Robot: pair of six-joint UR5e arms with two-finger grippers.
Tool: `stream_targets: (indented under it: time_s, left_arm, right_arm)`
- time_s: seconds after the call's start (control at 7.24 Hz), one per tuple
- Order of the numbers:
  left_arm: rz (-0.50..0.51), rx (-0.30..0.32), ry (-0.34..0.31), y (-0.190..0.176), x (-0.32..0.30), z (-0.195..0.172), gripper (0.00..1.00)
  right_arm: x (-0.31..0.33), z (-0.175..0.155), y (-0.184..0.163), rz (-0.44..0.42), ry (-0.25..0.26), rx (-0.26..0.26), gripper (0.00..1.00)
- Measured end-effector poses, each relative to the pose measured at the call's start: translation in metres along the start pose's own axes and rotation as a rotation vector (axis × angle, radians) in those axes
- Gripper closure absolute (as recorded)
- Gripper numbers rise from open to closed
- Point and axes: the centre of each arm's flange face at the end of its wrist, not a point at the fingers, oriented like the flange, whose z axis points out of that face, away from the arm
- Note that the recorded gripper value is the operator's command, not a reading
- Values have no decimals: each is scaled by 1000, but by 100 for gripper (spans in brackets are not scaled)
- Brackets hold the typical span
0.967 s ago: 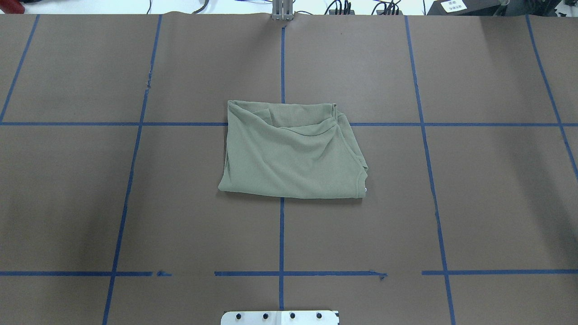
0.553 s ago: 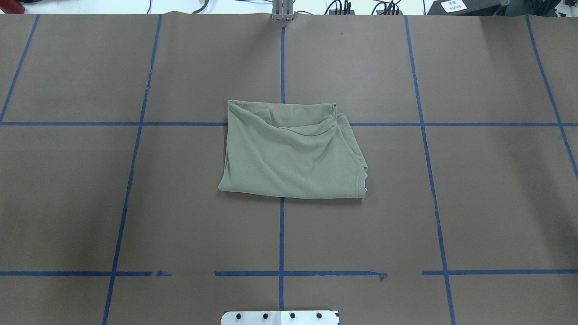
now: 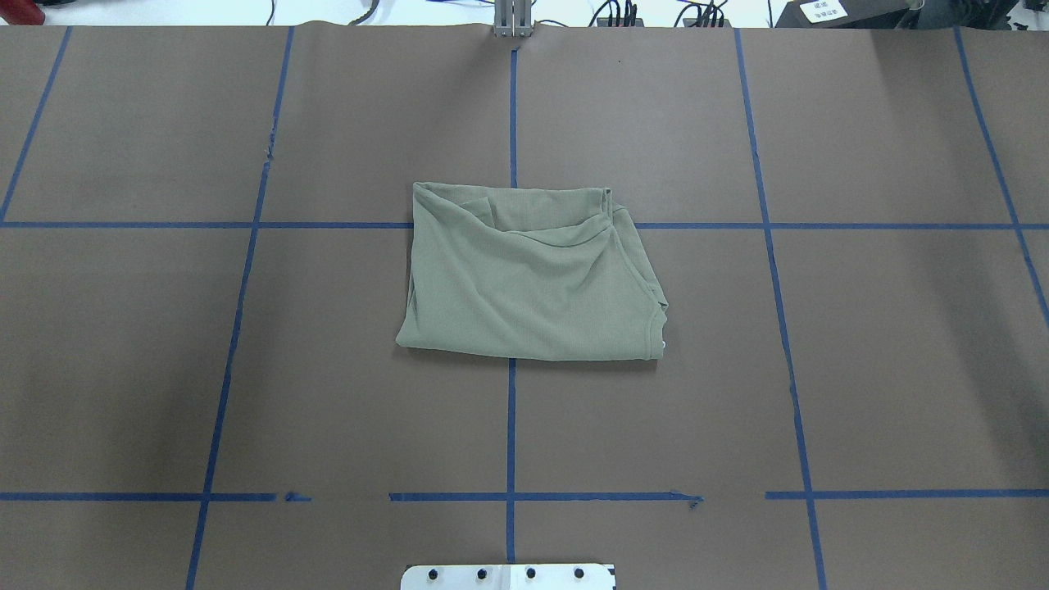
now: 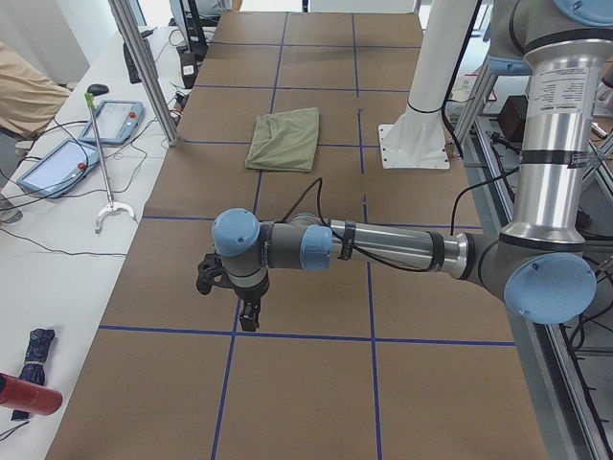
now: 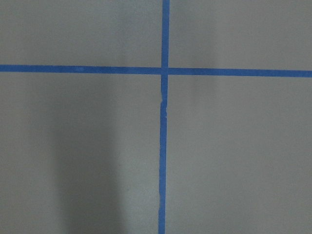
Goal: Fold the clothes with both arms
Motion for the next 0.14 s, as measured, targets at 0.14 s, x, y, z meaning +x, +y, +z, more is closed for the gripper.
stream_targets:
  time_s: [0.14]
  left_arm:
    - [4, 5, 0, -1, 2, -2, 0]
  right_arm:
    - [0, 0, -1, 0, 1, 1, 0]
